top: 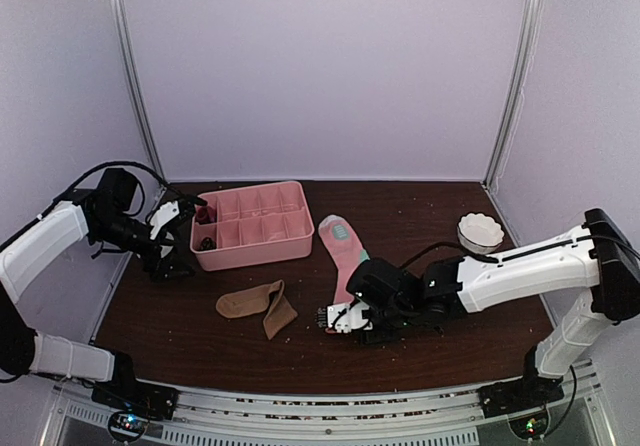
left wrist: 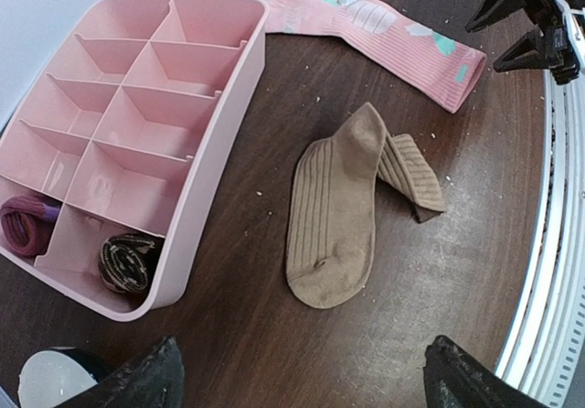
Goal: Roll the socks
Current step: Pick up the sock from the center of the board.
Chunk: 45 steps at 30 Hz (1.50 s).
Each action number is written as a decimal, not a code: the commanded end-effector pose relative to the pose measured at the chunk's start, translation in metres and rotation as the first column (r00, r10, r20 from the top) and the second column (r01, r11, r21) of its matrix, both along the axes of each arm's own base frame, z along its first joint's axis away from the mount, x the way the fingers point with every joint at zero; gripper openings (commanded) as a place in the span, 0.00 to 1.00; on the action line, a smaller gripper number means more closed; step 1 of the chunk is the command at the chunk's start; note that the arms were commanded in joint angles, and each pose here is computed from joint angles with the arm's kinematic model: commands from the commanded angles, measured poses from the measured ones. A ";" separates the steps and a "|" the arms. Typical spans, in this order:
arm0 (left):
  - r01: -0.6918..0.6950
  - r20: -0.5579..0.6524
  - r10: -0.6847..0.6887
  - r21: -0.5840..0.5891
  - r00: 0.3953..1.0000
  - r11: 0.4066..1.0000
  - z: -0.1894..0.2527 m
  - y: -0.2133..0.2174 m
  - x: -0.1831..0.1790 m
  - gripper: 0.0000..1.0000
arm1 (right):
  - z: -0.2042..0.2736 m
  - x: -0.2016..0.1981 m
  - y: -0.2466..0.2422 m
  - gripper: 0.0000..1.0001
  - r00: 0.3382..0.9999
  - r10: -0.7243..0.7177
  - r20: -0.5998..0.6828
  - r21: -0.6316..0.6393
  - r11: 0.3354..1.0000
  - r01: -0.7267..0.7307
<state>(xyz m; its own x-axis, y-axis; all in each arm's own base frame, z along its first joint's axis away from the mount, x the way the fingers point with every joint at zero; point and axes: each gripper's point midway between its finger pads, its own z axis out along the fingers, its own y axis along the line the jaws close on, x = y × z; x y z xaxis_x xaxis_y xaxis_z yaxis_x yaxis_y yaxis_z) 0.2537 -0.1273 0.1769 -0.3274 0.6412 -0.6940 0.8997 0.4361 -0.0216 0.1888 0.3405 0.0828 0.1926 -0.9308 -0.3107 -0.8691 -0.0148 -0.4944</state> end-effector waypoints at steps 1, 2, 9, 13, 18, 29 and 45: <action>-0.004 0.029 0.004 0.009 1.000 1.000 0.010 0.000 0.010 0.93 | -0.007 0.011 0.009 0.60 0.997 0.005 0.077 -0.026 1.000 -0.003; -0.007 0.027 0.006 0.015 1.000 1.000 0.009 0.001 0.010 0.93 | -0.008 0.012 0.011 0.59 0.996 0.008 0.086 -0.026 1.000 -0.006; -0.005 0.043 0.004 0.037 0.999 0.999 0.008 0.004 0.010 0.93 | -0.016 0.011 0.025 0.40 0.998 0.019 0.062 -0.022 1.000 -0.017; -0.001 0.042 0.000 0.029 0.999 1.000 0.009 0.003 0.009 0.93 | -0.016 0.012 0.029 0.12 0.999 -0.016 0.048 0.019 1.000 0.015; 0.013 0.039 -0.014 0.020 0.999 1.000 0.009 -0.001 0.007 0.93 | -0.020 0.010 0.029 0.00 0.994 -0.106 -0.003 0.094 0.990 0.106; 0.202 0.017 -0.202 0.011 0.979 0.979 -0.011 -0.048 -0.017 0.93 | -0.021 -0.028 0.051 0.00 0.858 -0.256 -0.445 0.426 0.783 0.454; 0.466 0.013 -0.466 0.033 0.884 0.884 -0.059 -0.164 -0.052 0.87 | -0.052 -0.043 0.053 0.00 0.515 -0.272 -0.813 0.360 0.460 0.811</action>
<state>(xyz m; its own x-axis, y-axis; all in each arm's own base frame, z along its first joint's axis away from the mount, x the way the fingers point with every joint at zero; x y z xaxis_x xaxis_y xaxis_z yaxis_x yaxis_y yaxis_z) 0.1904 -0.2672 0.1163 -0.0135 0.7439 -0.6682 0.9991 -0.0172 -0.0394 0.1487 0.3857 0.0316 -0.6523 -0.3382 -0.6783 -0.6886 0.6383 0.3440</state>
